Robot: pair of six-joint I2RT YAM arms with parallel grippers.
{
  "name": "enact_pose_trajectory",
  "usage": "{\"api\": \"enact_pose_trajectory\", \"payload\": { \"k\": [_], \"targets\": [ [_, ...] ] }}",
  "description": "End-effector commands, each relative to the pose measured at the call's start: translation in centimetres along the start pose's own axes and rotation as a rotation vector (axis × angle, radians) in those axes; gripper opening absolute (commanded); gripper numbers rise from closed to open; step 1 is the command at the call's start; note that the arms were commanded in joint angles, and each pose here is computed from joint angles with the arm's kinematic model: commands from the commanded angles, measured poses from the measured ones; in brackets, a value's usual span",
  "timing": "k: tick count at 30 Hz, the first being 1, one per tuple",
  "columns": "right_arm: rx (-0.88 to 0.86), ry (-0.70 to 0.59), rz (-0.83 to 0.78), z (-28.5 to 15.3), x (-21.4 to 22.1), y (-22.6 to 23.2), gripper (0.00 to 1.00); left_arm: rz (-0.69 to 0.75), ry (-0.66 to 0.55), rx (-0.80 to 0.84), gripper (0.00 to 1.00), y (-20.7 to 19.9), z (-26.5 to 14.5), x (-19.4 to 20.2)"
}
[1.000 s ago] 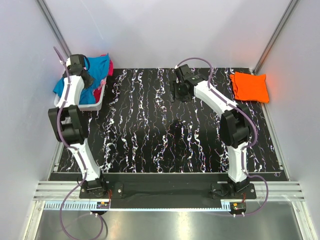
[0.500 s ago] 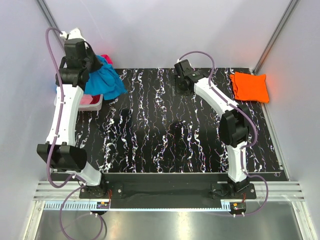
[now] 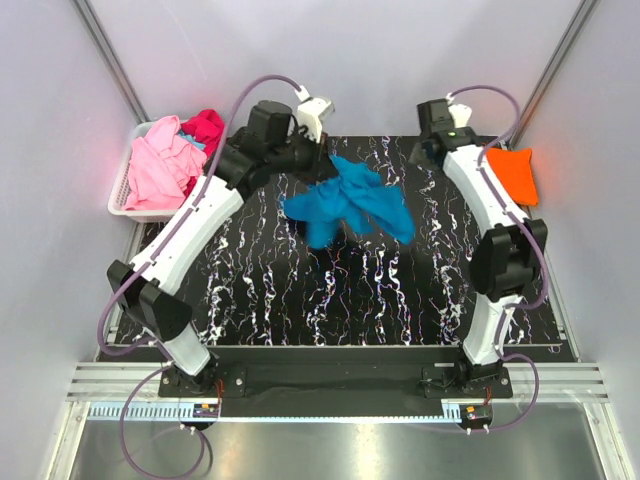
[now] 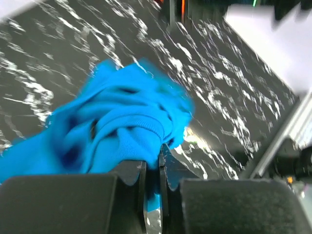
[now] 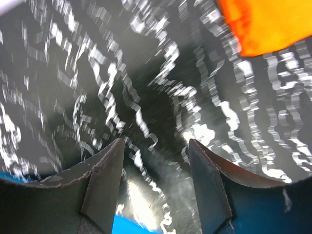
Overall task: Fold and stack the t-shirts
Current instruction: Move the tshirt to the center of the board, then flatten the tshirt out
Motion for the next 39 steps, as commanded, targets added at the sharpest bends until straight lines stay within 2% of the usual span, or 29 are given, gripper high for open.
{"api": "enact_pose_trajectory", "payload": {
  "k": [1,2,3,4,5,6,8,12,16,17,20,23,24,26,32,39],
  "targets": [
    [0.015,-0.153,0.127,-3.6,-5.4,-2.5,0.63,0.059,-0.062,-0.027,0.07,-0.5,-1.8,-1.3],
    [0.022,-0.168,0.142,-3.9,-6.2,-3.2,0.63,0.053,-0.090,-0.084,0.07,-0.3,-3.1,-1.9],
    [0.021,-0.172,0.137,-4.0,-6.5,-3.5,0.63,0.007,-0.076,-0.225,0.25,1.5,-3.3,-0.9],
    [0.014,-0.167,0.135,-4.0,-6.6,-3.6,0.63,-0.019,-0.092,-0.326,0.63,2.6,-4.0,-0.7],
    [0.010,-0.163,0.130,-4.1,-6.5,-3.6,0.63,-0.060,-0.139,-0.455,0.90,3.7,-5.7,-1.0],
    [-0.005,-0.158,0.122,-4.1,-6.4,-3.4,0.63,-0.126,-0.120,-0.659,0.99,6.1,-6.5,0.8],
    [-0.026,-0.127,0.120,-3.9,-5.8,-3.1,0.63,-0.202,-0.107,-0.835,0.99,8.1,-8.2,2.8],
    [-0.072,-0.054,0.095,-3.0,-4.1,-2.5,0.63,-0.304,-0.068,-0.907,0.99,8.8,-8.4,5.3],
    [-0.166,0.102,0.027,-2.2,-0.5,-1.7,0.61,-0.321,0.011,-0.738,0.99,7.8,-4.8,6.5],
    [-0.185,0.131,0.023,-2.2,0.3,-1.6,0.61,-0.323,0.028,-0.608,0.99,6.5,-3.4,6.2],
    [-0.197,0.224,0.010,-2.2,3.7,-1.8,0.60,-0.368,0.098,-0.362,0.99,4.1,0.2,6.8],
    [-0.190,0.292,0.004,-2.2,7.0,-2.1,0.60,-0.423,0.155,-0.268,0.91,3.3,2.7,8.1],
    [-0.197,0.309,0.003,-2.1,7.6,-2.1,0.60,-0.432,0.167,-0.258,0.85,3.3,3.2,8.4],
    [-0.198,0.369,-0.009,-1.9,9.7,-2.3,0.59,-0.450,0.198,-0.216,0.83,3.3,4.7,9.3],
    [-0.234,0.459,-0.028,-1.6,12.1,-2.1,0.59,-0.475,0.278,-0.161,0.82,4.1,9.1,11.5],
    [-0.230,0.519,-0.047,-0.8,13.4,-2.1,0.60,-0.496,0.327,-0.152,0.82,4.8,11.5,13.4]
  ]
}}
Point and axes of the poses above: each gripper's point midway between its finger pads, its own z axis out along the fingers, its own y axis along the line the jaws close on, x = y × z, the point moved 4 cm from there along -z, back along the fingers, and after that the axes turned 10 degrees about z, right-handed, at the moved point
